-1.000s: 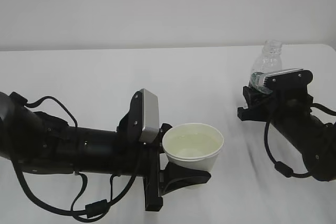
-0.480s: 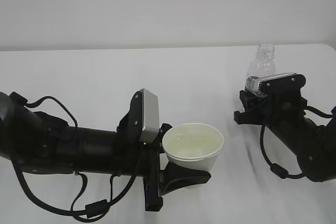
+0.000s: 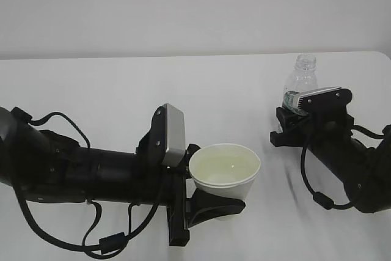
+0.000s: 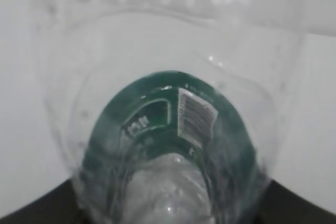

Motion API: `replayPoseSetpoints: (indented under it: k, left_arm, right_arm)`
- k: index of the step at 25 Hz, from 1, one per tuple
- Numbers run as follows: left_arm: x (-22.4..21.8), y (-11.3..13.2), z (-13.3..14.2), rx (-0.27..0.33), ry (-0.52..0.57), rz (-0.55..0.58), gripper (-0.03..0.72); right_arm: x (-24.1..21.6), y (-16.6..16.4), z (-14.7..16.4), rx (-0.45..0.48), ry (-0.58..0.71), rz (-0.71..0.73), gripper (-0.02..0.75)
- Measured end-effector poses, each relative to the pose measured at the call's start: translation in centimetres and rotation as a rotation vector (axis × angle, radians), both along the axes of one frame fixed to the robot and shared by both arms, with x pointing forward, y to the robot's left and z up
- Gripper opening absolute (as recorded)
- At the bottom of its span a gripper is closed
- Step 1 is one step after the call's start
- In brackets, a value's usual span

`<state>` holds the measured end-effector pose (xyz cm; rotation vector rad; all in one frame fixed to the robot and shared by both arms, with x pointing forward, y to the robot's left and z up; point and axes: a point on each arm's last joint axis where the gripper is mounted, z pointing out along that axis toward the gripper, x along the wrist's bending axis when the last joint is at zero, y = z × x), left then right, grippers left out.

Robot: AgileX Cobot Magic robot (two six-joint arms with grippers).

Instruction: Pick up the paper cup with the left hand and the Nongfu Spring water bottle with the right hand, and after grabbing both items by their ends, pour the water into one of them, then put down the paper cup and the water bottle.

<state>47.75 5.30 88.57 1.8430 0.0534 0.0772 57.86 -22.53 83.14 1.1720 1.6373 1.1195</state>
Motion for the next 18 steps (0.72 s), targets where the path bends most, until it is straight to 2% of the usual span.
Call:
replayPoseSetpoints:
  k: [3,12,18]
  left_arm:
    - [0.00,0.00,0.00,0.000,0.000,0.000,0.403]
    - [0.00,0.00,0.00,0.000,0.000,0.000,0.403]
    - [0.00,0.00,0.00,0.000,0.000,0.000,0.402]
  right_arm:
    - [0.09,0.02,-0.09,0.002,-0.011,0.000,0.382]
    - [0.04,0.06,-0.28,0.001,-0.010,0.006,0.541]
    - [0.02,0.06,-0.38,0.004,-0.001,0.005,0.573]
